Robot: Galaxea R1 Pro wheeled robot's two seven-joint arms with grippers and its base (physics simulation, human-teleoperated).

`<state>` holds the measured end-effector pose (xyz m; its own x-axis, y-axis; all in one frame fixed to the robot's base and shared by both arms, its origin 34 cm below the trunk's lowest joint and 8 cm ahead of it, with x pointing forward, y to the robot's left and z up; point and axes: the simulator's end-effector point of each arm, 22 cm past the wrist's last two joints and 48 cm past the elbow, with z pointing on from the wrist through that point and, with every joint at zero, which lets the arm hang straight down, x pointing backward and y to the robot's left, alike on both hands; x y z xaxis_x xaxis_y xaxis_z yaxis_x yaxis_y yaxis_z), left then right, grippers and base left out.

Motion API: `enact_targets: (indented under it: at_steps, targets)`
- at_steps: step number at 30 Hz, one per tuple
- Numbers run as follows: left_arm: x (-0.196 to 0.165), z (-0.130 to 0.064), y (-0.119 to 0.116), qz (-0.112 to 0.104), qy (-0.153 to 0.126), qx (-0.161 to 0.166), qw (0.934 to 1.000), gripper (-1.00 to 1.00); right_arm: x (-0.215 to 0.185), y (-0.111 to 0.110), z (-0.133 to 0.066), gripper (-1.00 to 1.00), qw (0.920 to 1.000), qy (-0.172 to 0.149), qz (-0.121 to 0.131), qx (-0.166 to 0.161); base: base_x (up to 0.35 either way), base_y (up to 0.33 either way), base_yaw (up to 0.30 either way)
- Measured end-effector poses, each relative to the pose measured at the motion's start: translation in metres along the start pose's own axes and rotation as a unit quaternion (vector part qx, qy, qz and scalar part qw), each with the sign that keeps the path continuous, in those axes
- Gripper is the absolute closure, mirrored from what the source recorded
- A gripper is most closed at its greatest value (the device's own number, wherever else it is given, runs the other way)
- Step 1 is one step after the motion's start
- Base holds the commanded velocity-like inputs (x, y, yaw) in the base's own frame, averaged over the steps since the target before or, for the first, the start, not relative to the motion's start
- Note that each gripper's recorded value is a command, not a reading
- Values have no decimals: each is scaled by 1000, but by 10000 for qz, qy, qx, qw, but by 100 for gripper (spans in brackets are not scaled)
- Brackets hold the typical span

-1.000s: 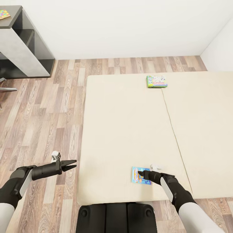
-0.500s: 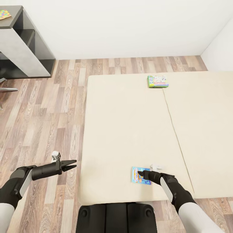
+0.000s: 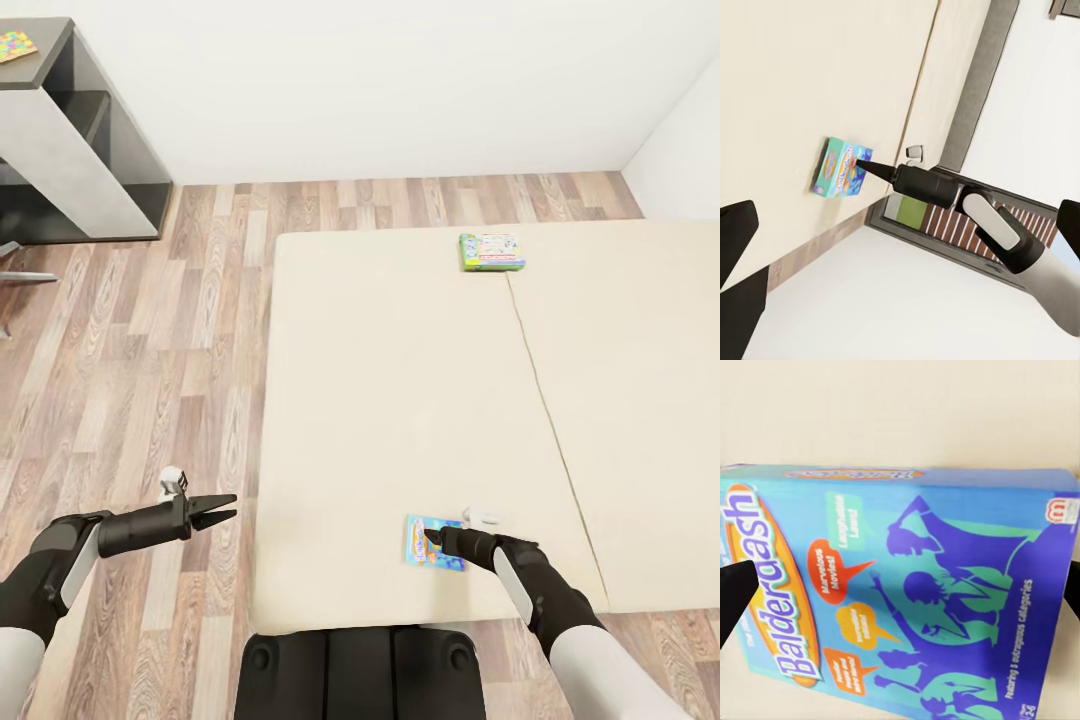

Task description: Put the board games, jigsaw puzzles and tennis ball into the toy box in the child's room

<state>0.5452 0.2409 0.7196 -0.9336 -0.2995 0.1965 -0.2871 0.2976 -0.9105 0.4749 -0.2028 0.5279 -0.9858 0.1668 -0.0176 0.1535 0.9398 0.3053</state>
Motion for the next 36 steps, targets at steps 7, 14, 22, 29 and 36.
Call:
enact_targets:
  at_steps: [7,14,22,29,36]
  targets:
    - [0,0,0,2,-3,2,10000,-100,1,4,1,-100,10000,3,6,-26,0,90,0]
    - [-1,0,0,3,-6,6,10000,-100,1,5,1,-100,10000,3,9,-35,0,109,0]
    - [0,0,0,2,-5,4,10000,-100,1,5,1,-100,10000,3,9,-36,0,103,0]
    - [0,0,0,5,-3,3,10000,-100,1,5,1,-100,10000,3,9,-35,0,99,0]
    - [0,0,0,2,-3,3,10000,-100,1,5,1,-100,10000,3,9,-31,0,86,0]
